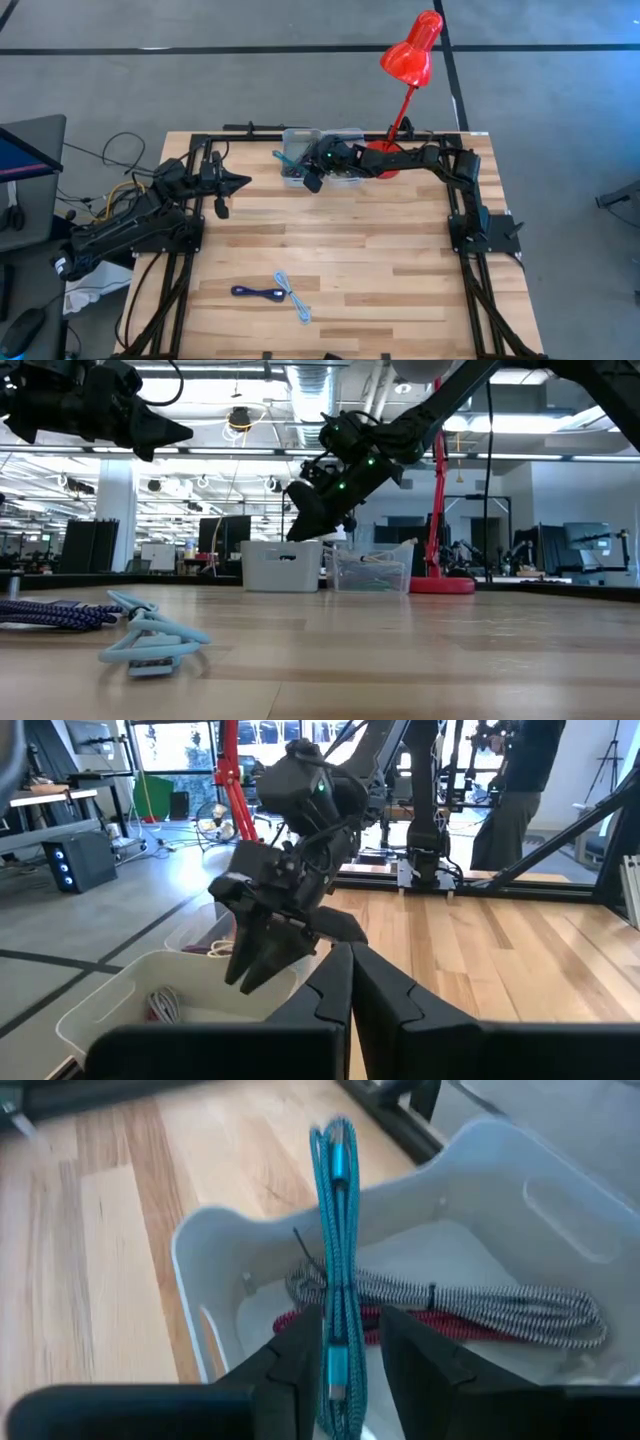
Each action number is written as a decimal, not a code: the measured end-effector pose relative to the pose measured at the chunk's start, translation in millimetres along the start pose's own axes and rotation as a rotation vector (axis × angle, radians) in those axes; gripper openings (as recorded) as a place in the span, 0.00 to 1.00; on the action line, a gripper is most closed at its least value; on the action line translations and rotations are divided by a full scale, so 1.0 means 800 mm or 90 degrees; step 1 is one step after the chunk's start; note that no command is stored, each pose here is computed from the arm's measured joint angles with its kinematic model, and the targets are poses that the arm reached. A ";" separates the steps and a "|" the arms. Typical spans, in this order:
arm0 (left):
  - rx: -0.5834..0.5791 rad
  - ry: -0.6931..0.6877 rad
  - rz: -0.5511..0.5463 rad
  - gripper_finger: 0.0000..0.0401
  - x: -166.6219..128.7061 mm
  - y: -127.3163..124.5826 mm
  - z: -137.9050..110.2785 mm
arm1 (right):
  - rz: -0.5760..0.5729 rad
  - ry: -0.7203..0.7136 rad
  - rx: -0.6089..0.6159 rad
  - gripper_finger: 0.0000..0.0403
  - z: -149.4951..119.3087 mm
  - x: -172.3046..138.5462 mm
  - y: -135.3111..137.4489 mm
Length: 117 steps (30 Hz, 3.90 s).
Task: Pick & Place USB Port
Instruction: Put the purple and black charger cable into the gray bin
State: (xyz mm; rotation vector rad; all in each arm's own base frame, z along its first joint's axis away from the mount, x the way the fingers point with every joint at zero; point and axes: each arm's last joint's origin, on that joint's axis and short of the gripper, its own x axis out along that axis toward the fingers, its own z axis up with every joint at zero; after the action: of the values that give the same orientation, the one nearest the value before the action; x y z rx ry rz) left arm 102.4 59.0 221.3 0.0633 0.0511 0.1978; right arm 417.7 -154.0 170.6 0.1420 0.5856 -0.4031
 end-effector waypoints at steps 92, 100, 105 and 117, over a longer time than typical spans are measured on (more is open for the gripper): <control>-0.201 0.251 -0.245 0.03 0.006 -0.029 -0.106 | 0.095 -0.230 0.002 0.26 -0.179 -0.342 0.072; -0.220 0.197 -0.235 0.02 0.011 -0.027 -0.095 | 0.097 -0.234 0.009 0.26 -0.178 -0.342 0.072; -0.218 0.146 -0.234 0.02 0.015 -0.025 -0.084 | 0.095 -0.230 0.002 0.26 -0.179 -0.342 0.072; -0.276 0.134 -0.228 0.02 0.016 -0.024 -0.079 | 0.090 -0.218 -0.005 0.26 -0.182 -0.341 0.071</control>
State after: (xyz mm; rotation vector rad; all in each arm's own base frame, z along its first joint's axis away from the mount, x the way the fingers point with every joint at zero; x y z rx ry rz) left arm 114.9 46.5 156.6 -0.3977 0.2261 -0.1466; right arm 160.6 23.2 205.0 0.1027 0.2377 -0.2784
